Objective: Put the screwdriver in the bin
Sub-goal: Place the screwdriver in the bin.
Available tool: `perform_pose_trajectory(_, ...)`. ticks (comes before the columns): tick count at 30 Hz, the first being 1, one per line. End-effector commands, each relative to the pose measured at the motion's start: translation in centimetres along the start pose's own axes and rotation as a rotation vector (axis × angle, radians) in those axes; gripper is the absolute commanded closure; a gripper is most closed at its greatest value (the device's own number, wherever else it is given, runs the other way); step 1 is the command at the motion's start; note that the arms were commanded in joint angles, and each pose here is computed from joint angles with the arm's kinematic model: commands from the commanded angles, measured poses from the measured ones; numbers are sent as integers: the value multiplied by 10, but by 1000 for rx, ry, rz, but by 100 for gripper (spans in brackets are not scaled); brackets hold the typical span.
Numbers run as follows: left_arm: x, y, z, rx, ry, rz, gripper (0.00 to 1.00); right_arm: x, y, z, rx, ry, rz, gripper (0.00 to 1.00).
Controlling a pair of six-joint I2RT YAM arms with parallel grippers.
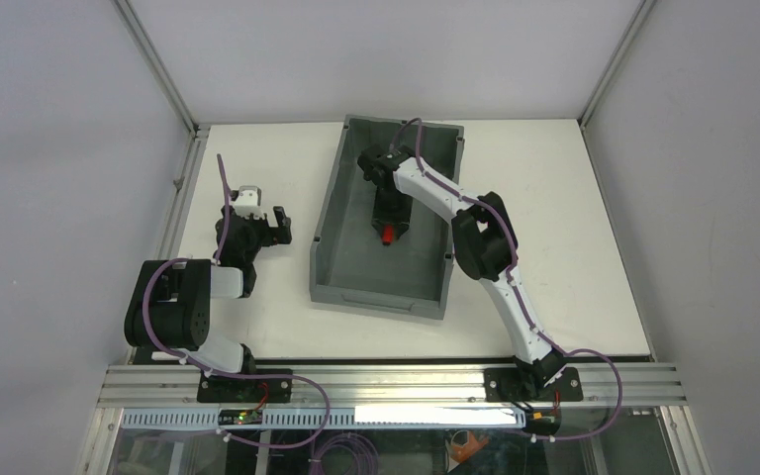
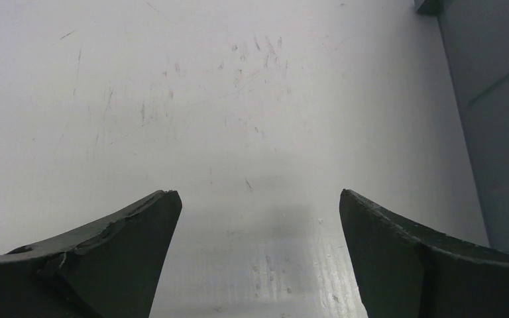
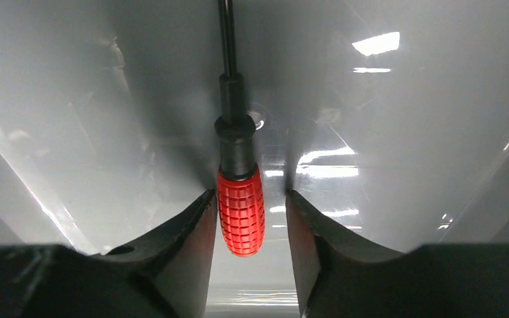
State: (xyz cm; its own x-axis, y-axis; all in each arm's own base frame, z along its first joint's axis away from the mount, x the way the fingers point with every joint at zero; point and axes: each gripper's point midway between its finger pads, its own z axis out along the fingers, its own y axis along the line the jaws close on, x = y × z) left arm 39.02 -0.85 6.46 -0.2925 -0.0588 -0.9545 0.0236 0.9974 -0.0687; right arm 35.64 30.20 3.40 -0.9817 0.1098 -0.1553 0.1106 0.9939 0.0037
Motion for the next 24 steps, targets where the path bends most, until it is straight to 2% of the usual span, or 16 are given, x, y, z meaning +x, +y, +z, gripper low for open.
perform_pose_trajectory(1, -15, -7, -2, 29, -53, -5, 1, -3, 7, -7, -23, -25, 16, 51)
perform_pose_trajectory(8, -15, -7, -2, 29, -53, -5, 1, -10, 12, -35, -73, -66, 18, 43)
perform_pose_trajectory(24, -15, -7, -3, 30, -54, -5, 1, -30, 19, -148, -254, -240, -23, 20)
